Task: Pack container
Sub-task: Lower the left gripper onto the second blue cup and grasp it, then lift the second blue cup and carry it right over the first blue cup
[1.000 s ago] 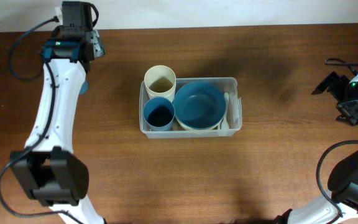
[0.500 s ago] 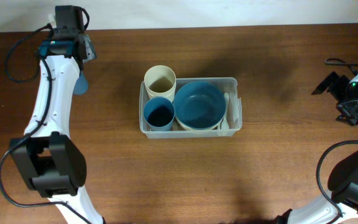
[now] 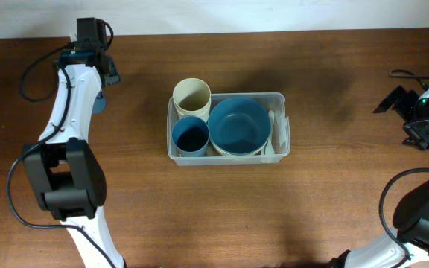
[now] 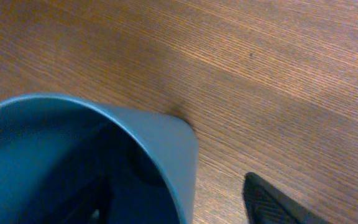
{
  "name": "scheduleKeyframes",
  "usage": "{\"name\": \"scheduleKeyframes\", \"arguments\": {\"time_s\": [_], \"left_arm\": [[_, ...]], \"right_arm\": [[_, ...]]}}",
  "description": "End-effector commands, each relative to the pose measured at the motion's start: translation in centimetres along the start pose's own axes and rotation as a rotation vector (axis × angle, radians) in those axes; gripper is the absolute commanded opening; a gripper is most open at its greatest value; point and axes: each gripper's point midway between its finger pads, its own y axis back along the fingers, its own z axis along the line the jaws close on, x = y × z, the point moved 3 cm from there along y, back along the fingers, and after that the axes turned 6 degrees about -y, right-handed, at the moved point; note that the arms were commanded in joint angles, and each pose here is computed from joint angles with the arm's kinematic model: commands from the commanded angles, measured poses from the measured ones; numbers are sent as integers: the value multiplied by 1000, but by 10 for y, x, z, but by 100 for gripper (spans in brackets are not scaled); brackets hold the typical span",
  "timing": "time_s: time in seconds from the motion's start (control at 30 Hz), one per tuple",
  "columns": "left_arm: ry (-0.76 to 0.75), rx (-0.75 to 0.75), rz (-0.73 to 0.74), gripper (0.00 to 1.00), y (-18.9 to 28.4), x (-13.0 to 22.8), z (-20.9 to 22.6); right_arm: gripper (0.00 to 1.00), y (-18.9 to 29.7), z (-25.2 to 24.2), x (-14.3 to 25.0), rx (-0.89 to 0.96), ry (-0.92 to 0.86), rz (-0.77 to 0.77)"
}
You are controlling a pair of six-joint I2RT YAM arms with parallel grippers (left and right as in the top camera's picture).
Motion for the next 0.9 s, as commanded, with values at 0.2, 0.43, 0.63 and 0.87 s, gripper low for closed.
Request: {"name": "scheduleKeyframes", "arguments": {"time_s": [0.2,0.43,0.63,0.87], "left_arm": [[-2,1,36,28,-7,8,0],[-7,37,59,2,-7,12,-4],[-21,119,124,1,-4,26,-15],[-22,274,197,2,16,35,-31]], "right_arm": [[99,9,0,-2,1,-3,-31],[99,9,0,-2,0,-3,-31],[99,9,0,-2,1,-3,-31],[99,9,0,-2,1,-3,-31]]}}
